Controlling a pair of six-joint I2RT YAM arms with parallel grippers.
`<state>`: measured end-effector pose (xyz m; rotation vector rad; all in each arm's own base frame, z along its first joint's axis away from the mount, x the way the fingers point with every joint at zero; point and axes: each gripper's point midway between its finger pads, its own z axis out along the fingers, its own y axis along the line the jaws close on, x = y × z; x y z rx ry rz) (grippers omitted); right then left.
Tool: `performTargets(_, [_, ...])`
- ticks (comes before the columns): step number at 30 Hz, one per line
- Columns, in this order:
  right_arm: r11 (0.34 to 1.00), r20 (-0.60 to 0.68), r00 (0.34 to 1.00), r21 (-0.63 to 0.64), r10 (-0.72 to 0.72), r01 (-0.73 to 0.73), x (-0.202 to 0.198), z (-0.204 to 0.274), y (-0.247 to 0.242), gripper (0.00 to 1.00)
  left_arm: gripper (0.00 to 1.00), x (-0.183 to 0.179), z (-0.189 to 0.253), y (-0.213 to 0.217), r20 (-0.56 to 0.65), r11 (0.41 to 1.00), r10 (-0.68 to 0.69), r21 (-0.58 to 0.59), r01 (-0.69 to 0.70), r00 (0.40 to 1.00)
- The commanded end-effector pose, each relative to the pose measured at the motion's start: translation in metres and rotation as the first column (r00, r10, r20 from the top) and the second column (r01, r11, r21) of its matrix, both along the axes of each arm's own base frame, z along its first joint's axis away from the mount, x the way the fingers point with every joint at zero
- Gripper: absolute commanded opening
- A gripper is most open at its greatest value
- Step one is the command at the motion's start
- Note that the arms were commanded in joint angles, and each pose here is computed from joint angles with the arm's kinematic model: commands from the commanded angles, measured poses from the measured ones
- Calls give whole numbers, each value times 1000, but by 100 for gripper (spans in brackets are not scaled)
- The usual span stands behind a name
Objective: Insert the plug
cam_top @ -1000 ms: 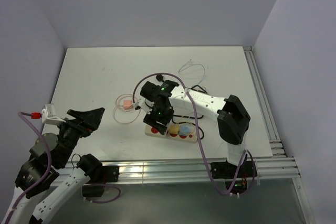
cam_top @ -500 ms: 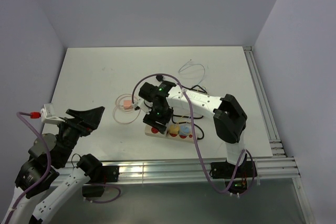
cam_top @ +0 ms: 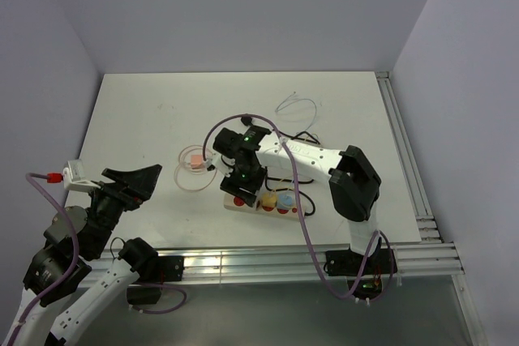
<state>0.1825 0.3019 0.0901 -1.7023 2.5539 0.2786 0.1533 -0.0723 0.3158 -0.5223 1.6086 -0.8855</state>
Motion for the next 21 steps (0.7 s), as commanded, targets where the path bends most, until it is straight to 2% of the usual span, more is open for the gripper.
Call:
performTargets(1, [998,-7,1000,56,27,-27,-4,7,17,0,89,1,7,-2,26,1000,-7,0,7,1000])
performTargets(10, [999,22,999,21,32,-33,-3,1,13,0,89,1,6,-3,25,1000,-10,-3,10,1000])
performTargets(14, [1000,74,997,-23,21,-19,9,-6,7,0,89,1,6,-2,25,1000,-9,-1,9,1000])
performTargets(21, [1000,87,996,-15,4,-3,11,-4,-3,0,89,0,6,1,25,1000,0,5,0,1000])
